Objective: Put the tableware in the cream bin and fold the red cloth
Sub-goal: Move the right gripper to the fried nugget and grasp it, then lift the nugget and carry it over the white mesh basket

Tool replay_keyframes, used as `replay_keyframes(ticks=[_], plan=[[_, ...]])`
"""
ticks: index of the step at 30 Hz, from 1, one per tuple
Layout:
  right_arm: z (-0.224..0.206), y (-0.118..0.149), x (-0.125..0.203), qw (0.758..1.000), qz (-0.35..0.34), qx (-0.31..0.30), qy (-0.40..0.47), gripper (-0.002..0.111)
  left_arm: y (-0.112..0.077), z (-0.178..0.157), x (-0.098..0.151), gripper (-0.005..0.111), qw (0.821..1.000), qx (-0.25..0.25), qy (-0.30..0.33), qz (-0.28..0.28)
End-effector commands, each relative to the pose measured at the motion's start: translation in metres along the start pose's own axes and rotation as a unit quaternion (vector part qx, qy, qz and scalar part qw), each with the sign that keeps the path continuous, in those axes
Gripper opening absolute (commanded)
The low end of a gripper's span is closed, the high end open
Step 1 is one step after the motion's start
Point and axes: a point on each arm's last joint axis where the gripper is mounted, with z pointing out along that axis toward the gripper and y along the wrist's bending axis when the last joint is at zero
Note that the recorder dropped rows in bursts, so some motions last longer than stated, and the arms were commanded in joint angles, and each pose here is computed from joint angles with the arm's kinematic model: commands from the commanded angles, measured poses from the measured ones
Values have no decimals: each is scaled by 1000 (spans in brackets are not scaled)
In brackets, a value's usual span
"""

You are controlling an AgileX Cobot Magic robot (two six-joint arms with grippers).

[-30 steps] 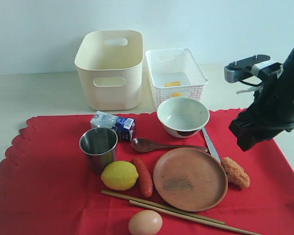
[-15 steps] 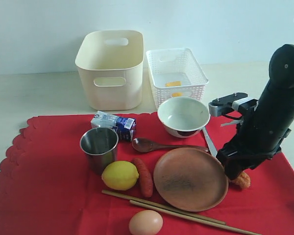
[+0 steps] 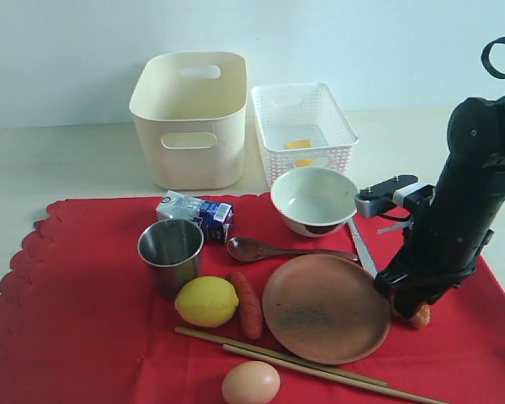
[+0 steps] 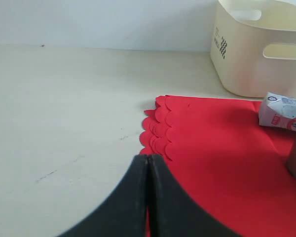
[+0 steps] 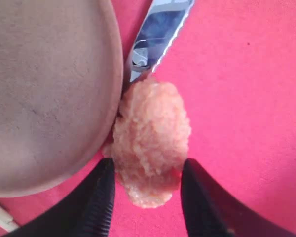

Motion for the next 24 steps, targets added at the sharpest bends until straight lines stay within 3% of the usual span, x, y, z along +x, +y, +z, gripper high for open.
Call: replay_keyframes(ticks=[1,8,18,24], plan=[[-2,-2,5,999,-23,13,28,0,0,0,0,0,1000,0,-8,0],[-14,-1,6,999,-25,20,7,0,0,0,0,0,1000,0,-8,0],[-55,3,6,995,-21,46,-87,0,0,0,0,0,1000,0,-8,0],[-82,11,4,989,3,30,-148,0,0,0,0,0,1000,0,-8,0]])
